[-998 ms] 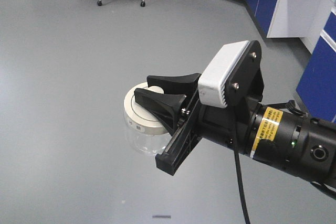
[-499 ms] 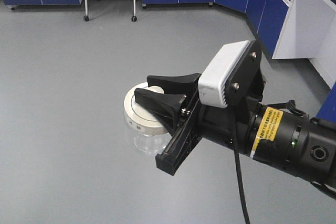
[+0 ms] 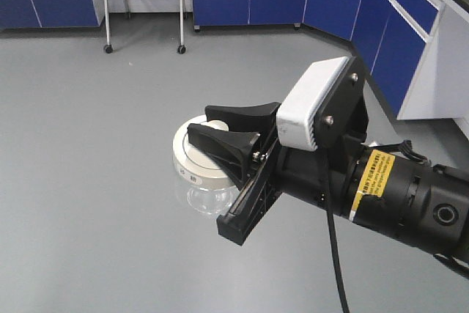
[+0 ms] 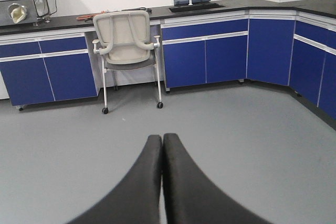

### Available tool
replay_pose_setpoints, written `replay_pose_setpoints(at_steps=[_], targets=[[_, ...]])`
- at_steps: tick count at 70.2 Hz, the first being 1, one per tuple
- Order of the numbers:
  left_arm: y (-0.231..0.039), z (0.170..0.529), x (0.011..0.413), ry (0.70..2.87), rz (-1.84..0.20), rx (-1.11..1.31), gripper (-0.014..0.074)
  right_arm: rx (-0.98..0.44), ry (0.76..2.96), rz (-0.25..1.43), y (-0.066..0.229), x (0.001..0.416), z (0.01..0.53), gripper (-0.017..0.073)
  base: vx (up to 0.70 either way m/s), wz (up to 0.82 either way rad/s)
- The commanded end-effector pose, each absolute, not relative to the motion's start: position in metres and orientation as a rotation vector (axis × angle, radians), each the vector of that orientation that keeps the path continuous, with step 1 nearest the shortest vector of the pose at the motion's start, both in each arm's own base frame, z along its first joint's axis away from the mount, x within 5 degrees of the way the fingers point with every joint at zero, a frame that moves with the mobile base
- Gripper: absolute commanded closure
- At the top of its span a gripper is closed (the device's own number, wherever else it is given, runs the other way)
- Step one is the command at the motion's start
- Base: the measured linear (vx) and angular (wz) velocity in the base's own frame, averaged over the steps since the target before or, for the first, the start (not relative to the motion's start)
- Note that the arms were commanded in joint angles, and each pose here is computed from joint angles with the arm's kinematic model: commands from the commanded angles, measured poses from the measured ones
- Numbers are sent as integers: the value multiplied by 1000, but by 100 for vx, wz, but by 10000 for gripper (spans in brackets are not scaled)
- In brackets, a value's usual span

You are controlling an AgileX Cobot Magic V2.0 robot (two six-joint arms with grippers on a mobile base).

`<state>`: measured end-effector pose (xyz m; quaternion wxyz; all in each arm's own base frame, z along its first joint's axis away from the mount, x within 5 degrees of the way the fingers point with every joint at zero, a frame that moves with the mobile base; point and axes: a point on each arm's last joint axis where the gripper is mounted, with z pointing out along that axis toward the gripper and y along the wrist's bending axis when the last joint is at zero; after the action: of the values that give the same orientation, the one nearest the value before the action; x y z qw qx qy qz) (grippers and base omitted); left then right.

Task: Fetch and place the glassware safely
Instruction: 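Hold the jar in the right gripper while driving across the lab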

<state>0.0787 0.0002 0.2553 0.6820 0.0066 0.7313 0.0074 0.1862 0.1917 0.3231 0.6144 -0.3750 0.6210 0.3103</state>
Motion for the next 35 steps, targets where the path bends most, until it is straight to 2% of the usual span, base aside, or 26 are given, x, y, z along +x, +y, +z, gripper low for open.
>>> replay_pose_setpoints(at_steps=[1, 35], targets=[[-1, 272, 79, 1548, 1, 11, 601, -830, 1302, 785, 191, 179, 348, 563, 64, 3], [-1, 272, 79, 1548, 1, 11, 601, -830, 1302, 785, 191, 179, 348, 563, 65, 5]])
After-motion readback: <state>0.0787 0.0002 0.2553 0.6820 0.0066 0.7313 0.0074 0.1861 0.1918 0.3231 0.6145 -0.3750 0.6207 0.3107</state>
